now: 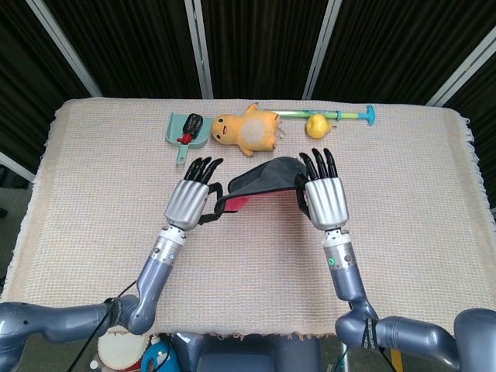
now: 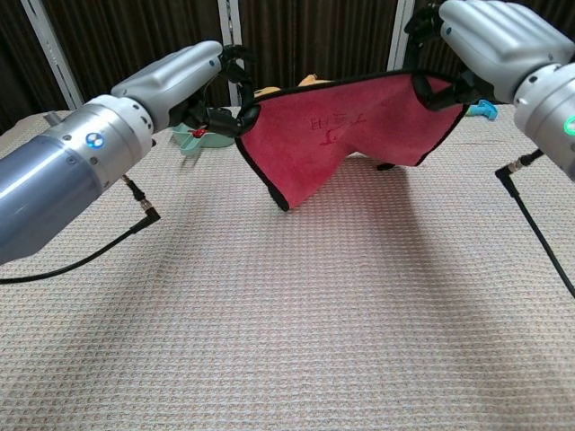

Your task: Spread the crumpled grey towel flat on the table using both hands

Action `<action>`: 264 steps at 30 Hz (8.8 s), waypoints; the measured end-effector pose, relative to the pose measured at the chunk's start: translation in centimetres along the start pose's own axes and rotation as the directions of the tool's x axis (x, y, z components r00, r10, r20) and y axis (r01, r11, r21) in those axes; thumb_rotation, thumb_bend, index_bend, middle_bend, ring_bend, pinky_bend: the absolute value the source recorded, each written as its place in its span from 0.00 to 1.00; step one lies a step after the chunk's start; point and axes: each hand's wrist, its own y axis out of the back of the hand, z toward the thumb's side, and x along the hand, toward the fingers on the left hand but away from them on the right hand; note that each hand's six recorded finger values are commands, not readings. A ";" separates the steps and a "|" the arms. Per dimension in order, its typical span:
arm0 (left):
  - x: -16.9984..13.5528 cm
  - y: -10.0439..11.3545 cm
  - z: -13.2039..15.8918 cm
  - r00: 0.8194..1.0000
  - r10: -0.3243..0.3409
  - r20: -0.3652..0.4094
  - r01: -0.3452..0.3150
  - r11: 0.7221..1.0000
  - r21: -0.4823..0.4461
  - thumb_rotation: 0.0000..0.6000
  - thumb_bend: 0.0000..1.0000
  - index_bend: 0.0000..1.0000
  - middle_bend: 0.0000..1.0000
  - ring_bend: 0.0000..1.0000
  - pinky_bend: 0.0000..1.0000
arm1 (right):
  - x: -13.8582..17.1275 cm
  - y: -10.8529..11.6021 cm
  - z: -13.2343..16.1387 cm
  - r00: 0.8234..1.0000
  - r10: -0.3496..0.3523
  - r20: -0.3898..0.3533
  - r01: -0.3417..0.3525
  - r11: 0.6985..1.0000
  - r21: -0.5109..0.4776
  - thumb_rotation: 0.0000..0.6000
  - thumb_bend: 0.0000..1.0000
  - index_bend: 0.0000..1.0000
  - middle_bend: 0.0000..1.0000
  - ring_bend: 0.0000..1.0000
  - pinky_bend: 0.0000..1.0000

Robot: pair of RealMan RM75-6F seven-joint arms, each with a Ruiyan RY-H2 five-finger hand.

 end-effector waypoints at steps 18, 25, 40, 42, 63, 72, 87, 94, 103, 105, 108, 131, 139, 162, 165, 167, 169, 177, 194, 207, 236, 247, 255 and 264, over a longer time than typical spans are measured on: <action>-4.4 1.3 -0.4 0.999 -0.024 0.043 0.025 0.999 -0.026 1.00 0.48 0.61 0.07 0.00 0.00 | 5.0 0.0 -0.6 0.999 0.034 -0.003 -0.034 0.999 0.031 1.00 0.60 0.58 0.20 0.10 0.07; -5.5 0.9 0.2 0.997 -0.053 0.059 0.054 0.998 -0.016 1.00 0.48 0.61 0.07 0.00 0.00 | 6.7 -0.4 -1.3 0.998 0.060 -0.004 -0.060 0.998 0.033 1.00 0.60 0.58 0.20 0.10 0.07; -8.1 -0.4 1.1 0.991 -0.105 0.087 0.106 0.994 -0.007 1.00 0.48 0.61 0.07 0.00 0.00 | 10.0 -1.4 -2.0 0.993 0.113 -0.028 -0.113 0.993 0.030 1.00 0.60 0.58 0.20 0.10 0.07; -8.5 -0.5 1.1 0.990 -0.111 0.089 0.112 0.994 -0.008 1.00 0.48 0.61 0.07 0.00 0.00 | 10.3 -1.5 -2.0 0.992 0.119 -0.032 -0.118 0.993 0.031 1.00 0.60 0.58 0.20 0.10 0.07; -10.1 -1.9 1.0 0.984 -0.159 0.080 0.160 0.987 -0.007 1.00 0.46 0.46 0.06 0.00 0.00 | 11.5 -2.4 -1.9 0.979 0.196 -0.061 -0.192 0.980 0.057 1.00 0.60 0.48 0.20 0.10 0.07; -10.5 -1.9 0.5 0.983 -0.167 0.077 0.168 0.986 -0.007 1.00 0.45 0.42 0.06 0.00 0.00 | 12.0 -2.9 -2.1 0.969 0.241 -0.046 -0.236 0.967 0.099 1.00 0.60 0.43 0.19 0.10 0.07; -11.6 -0.9 -0.3 0.985 -0.160 0.061 0.162 0.986 -0.027 1.00 0.28 0.21 0.04 0.00 0.00 | 12.7 -3.2 -2.8 0.953 0.304 0.000 -0.300 0.938 0.174 1.00 0.44 0.00 0.01 0.00 0.04; -12.9 0.2 -2.1 0.988 -0.157 0.008 0.157 0.987 -0.034 1.00 0.25 0.15 0.03 0.00 0.00 | 13.0 -2.9 -4.1 0.946 0.322 0.045 -0.324 0.928 0.182 1.00 0.41 0.00 0.00 0.00 0.04; -17.4 3.3 -7.0 0.986 -0.128 -0.104 0.128 0.992 -0.002 1.00 0.22 0.10 0.02 0.00 0.00 | 14.3 -2.0 -6.9 0.945 0.315 0.086 -0.324 0.939 0.119 1.00 0.35 0.00 0.00 0.00 0.01; -18.3 4.0 -7.6 0.986 -0.126 -0.113 0.126 0.992 -0.005 1.00 0.23 0.09 0.02 0.00 0.00 | 14.8 -1.5 -7.6 0.946 0.311 0.091 -0.320 0.942 0.104 1.00 0.35 0.00 0.00 0.00 0.01; -19.6 4.8 -8.3 0.985 -0.128 -0.118 0.130 0.992 0.004 1.00 0.32 0.08 0.02 0.00 0.00 | 15.5 -1.1 -8.1 0.945 0.312 0.100 -0.320 0.944 0.075 1.00 0.39 0.00 0.00 0.00 0.01; -15.9 -1.8 -1.3 0.830 -0.527 0.183 0.458 0.831 0.314 1.00 0.67 0.07 0.02 0.00 0.00 | 17.4 1.1 -9.2 0.960 0.243 0.142 -0.242 0.970 -0.024 1.00 0.42 0.00 0.00 0.00 0.01; -14.0 -4.9 2.7 0.764 -0.603 0.229 0.514 0.784 0.350 1.00 0.69 0.05 0.03 0.00 0.00 | 17.3 1.4 -9.3 0.962 0.235 0.140 -0.231 0.972 -0.042 1.00 0.42 0.00 0.00 0.00 0.01; -12.4 -11.2 7.9 0.702 -0.687 0.188 0.602 0.713 0.360 1.00 0.69 0.07 0.03 0.00 0.00 | 17.1 2.1 -9.4 0.965 0.227 0.134 -0.215 0.972 -0.099 1.00 0.42 0.00 0.00 0.00 0.01; -12.5 -12.1 8.5 0.692 -0.697 0.187 0.610 0.703 0.365 1.00 0.69 0.07 0.03 0.00 0.00 | 17.2 2.0 -9.4 0.965 0.227 0.133 -0.215 0.972 -0.097 1.00 0.42 0.00 0.00 0.00 0.01; -12.7 -12.5 8.7 0.688 -0.702 0.186 0.614 0.699 0.368 1.00 0.69 0.07 0.03 0.00 0.00 | 17.2 2.0 -9.4 0.965 0.227 0.133 -0.215 0.972 -0.098 1.00 0.42 0.00 0.00 0.00 0.01; -13.0 -12.8 8.8 0.682 -0.707 0.187 0.618 0.694 0.370 1.00 0.69 0.07 0.03 0.00 0.00 | 17.2 2.0 -9.4 0.965 0.226 0.134 -0.214 0.972 -0.099 1.00 0.42 0.00 0.00 0.00 0.01; -14.7 -12.0 8.3 0.670 -0.714 0.204 0.612 0.687 0.392 1.00 0.69 0.07 0.03 0.00 0.00 | 17.2 2.1 -9.5 0.966 0.222 0.137 -0.209 0.973 -0.103 1.00 0.42 0.00 0.00 0.00 0.01; -18.5 -10.3 3.7 0.657 -0.733 0.175 0.641 0.666 0.382 1.00 0.69 0.07 0.03 0.00 0.00 | 17.2 2.5 -8.8 0.972 0.200 0.126 -0.184 0.975 -0.126 1.00 0.42 0.00 0.00 0.00 0.01; -19.4 -9.3 2.8 0.646 -0.740 0.188 0.642 0.660 0.390 1.00 0.69 0.07 0.03 0.00 0.00 | 17.1 2.6 -9.0 0.972 0.198 0.131 -0.180 0.974 -0.137 1.00 0.42 0.00 0.00 0.00 0.01; -11.4 -5.7 1.3 0.852 -0.493 0.177 0.426 0.848 0.314 1.00 0.67 0.07 0.04 0.00 0.00 | 17.1 2.9 -8.8 0.974 0.191 0.125 -0.174 0.975 -0.136 1.00 0.42 0.00 0.00 0.00 0.01; -6.6 -7.4 -3.1 0.863 -0.504 0.028 0.452 0.795 0.405 1.00 0.67 0.08 0.04 0.00 0.00 | 16.9 2.3 -9.6 0.966 0.211 0.149 -0.190 0.971 -0.141 1.00 0.42 0.00 0.00 0.00 0.01; -5.2 -8.8 -4.2 0.857 -0.515 -0.017 0.474 0.776 0.416 1.00 0.67 0.08 0.04 0.00 0.00 | 16.7 2.2 -9.8 0.965 0.211 0.158 -0.187 0.970 -0.155 1.00 0.42 0.00 0.00 0.00 0.01; -4.4 -9.9 -3.5 0.854 -0.520 -0.012 0.476 0.773 0.418 1.00 0.67 0.08 0.04 0.00 0.00 | 16.8 2.1 -9.9 0.962 0.221 0.159 -0.195 0.967 -0.163 1.00 0.42 0.00 0.00 0.00 0.01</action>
